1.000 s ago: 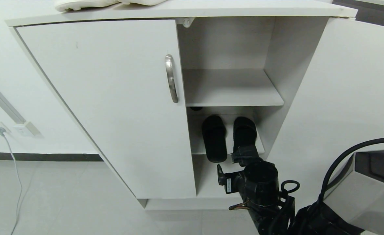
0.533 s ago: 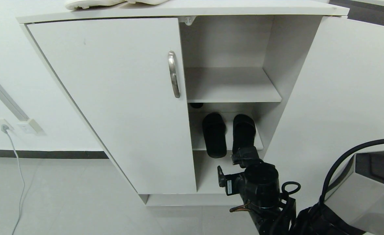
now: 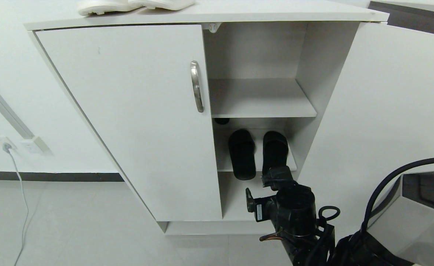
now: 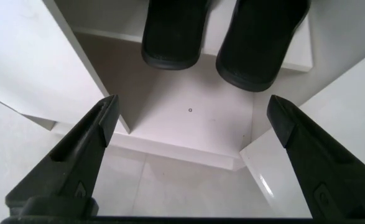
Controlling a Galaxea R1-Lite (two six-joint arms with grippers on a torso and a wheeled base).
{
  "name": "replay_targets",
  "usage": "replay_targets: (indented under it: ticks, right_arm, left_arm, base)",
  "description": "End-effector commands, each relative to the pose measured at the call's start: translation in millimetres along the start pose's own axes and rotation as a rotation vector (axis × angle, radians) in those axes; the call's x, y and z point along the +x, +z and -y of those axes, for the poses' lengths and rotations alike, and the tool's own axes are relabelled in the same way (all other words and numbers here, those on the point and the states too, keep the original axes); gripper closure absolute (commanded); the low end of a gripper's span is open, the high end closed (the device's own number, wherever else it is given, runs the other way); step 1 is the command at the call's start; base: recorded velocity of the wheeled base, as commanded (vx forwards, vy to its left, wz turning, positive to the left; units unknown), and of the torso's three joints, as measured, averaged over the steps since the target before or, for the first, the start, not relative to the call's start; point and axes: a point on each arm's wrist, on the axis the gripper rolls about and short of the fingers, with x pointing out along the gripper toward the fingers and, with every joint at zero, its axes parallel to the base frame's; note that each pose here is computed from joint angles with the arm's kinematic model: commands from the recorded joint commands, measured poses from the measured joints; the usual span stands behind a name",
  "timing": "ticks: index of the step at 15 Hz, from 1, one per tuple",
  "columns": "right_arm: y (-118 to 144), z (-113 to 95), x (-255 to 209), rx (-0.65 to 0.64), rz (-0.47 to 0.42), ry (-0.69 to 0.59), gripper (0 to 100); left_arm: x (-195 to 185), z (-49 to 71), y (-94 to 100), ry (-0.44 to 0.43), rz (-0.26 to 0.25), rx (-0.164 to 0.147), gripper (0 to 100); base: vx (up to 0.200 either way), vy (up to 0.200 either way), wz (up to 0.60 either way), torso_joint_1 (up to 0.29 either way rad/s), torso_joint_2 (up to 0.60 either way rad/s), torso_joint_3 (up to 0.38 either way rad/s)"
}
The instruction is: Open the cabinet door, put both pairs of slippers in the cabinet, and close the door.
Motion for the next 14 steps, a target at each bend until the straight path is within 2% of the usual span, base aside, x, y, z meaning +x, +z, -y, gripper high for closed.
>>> replay_targets:
  ticks: [1, 7, 13, 14]
  right_arm:
    - [-0.6, -0.6, -0.2, -0.001, -0.001, 0.001, 0]
    - [-1.2, -2.2, -2.4, -0.004, -0.002, 0.004, 0]
    - [-2.3, -4.2, -4.0, -0.009, -0.004, 0.011, 0]
    - [-2.3, -4.6, -4.4, -0.009, -0.004, 0.013, 0]
  left_arm:
    - [0.1, 0.0, 0.0, 0.001, -0.001, 0.0, 100]
    - [0.2, 0.0, -0.4, 0.001, -0.003, 0.003, 100]
    - [0.2, 0.0, -0.4, 0.001, -0.003, 0.001, 100]
    - [0.2, 0.0, -0.4, 0.001, -0.003, 0.003, 100]
  base:
    - [0.0, 0.0, 0.0, 0.007, 0.0, 0.163]
    - [0.0, 0.0, 0.0, 0.002, 0.0, 0.172]
    - [0.0, 0.0, 0.0, 0.0, 0.0, 0.0]
    - [0.0, 0.2, 0.0, 0.002, 0.0, 0.002]
